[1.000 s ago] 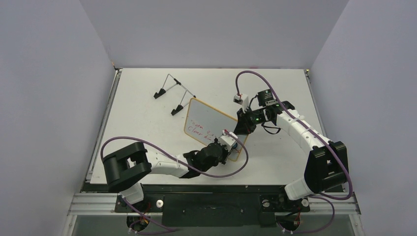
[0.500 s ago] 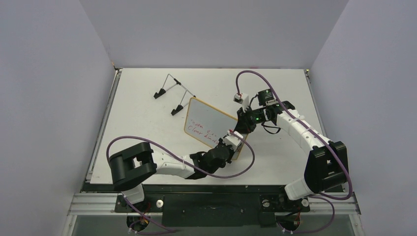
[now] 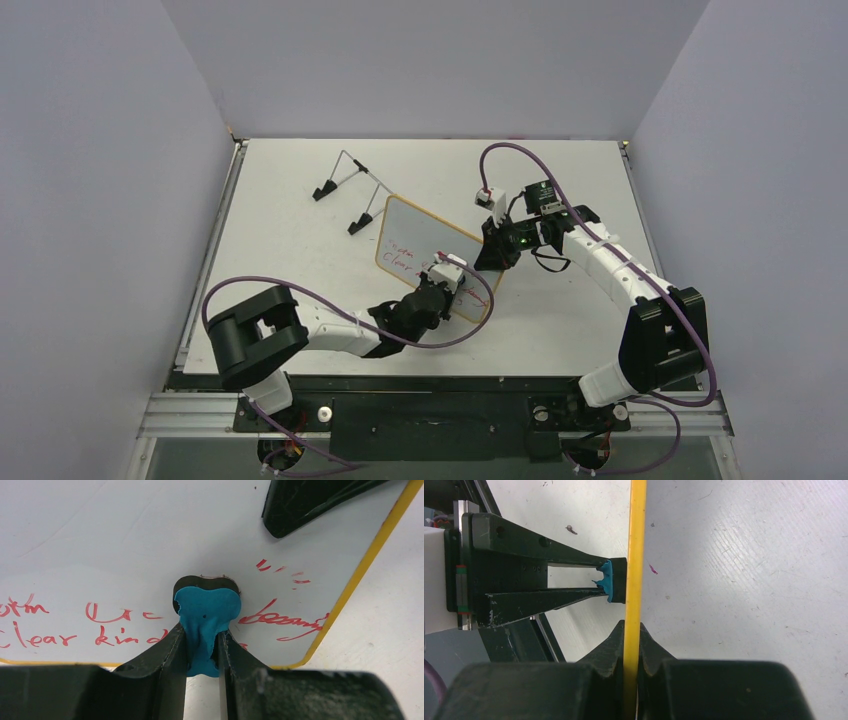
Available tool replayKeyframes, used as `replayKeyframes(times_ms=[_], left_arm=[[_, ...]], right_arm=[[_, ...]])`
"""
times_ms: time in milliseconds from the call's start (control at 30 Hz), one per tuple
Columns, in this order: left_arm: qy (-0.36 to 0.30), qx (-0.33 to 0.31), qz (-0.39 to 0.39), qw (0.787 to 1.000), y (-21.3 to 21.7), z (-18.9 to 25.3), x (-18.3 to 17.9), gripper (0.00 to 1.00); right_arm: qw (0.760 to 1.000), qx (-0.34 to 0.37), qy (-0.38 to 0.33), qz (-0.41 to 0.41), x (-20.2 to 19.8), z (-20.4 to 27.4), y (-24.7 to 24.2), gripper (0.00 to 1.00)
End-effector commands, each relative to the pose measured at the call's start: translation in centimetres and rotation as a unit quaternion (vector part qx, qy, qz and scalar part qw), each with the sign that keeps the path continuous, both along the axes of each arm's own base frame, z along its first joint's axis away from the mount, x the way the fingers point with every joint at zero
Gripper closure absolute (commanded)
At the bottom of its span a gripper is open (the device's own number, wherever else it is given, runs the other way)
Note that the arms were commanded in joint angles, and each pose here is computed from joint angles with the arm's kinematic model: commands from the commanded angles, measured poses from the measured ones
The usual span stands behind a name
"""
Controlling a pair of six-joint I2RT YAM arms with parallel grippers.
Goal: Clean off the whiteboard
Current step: Erase the center of the board with the whiteboard.
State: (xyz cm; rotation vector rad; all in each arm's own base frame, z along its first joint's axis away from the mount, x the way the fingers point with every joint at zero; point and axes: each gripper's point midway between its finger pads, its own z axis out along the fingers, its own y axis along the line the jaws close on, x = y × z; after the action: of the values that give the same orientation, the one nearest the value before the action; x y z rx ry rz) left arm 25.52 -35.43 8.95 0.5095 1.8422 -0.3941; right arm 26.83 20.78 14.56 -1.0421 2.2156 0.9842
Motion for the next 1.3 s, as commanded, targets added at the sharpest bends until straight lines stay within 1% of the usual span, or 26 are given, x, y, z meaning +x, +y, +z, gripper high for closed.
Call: replayKeyframes(times_ms=[0, 67, 267, 433, 533, 633, 767, 867, 967, 1100, 1167, 1267], left_arm=[[-0.025, -0.043, -0.029, 0.998, -1.8, 2.7, 0.1, 1.0], [-0.034, -0.051, -0.049, 0.997, -3.3, 3.7, -0.5, 1.0], [-0.051, -0.064, -0.078, 0.994, -5.8, 5.9, -1.3, 1.0], [-0.046, -0.059, -0.101, 0.992, -7.7, 5.8, -2.5, 1.0], [-0.035, -0.049, -0.107, 0.992, -8.3, 4.8, -3.0, 1.0], [-0.022, -0.033, -0.093, 0.995, -7.8, 3.5, -2.7, 1.0], [-0.001, -0.017, -0.065, 0.998, -5.7, 1.1, -1.7, 1.0], [0.004, -0.015, -0.044, 0.999, -4.3, 0.6, -0.8, 1.0], [0.002, -0.016, -0.019, 1.0, -2.4, 0.9, 0.3, 1.0], [-0.005, -0.025, -0.006, 1.0, -1.0, 2.0, 1.2, 1.0], [-0.009, -0.025, -0.012, 1.0, -1.1, 2.6, 1.2, 1.0], [-0.007, -0.032, -0.044, 0.998, -2.6, 3.2, 0.4, 1.0]], right_arm=[[0.999, 0.021, -0.005, 0.028, -1.2, 1.2, 0.8, 1.0], [0.999, 0.021, -0.004, 0.028, -1.2, 1.2, 0.8, 1.0], [0.999, 0.021, -0.005, 0.028, -1.2, 1.2, 0.8, 1.0], [0.999, 0.022, -0.005, 0.029, -1.2, 1.2, 0.8, 1.0], [0.999, 0.022, -0.006, 0.028, -1.2, 1.3, 0.8, 1.0], [0.999, 0.023, -0.007, 0.028, -1.2, 1.4, 0.8, 1.0], [0.999, 0.024, -0.007, 0.028, -1.2, 1.4, 0.8, 1.0], [0.999, 0.024, -0.008, 0.029, -1.2, 1.5, 0.8, 1.0], [0.999, 0.024, -0.007, 0.029, -1.2, 1.4, 0.8, 1.0], [0.999, 0.023, -0.006, 0.028, -1.2, 1.4, 0.8, 1.0], [0.999, 0.023, -0.007, 0.029, -1.3, 1.4, 0.9, 1.0], [0.999, 0.022, -0.006, 0.029, -1.2, 1.3, 0.8, 1.0]])
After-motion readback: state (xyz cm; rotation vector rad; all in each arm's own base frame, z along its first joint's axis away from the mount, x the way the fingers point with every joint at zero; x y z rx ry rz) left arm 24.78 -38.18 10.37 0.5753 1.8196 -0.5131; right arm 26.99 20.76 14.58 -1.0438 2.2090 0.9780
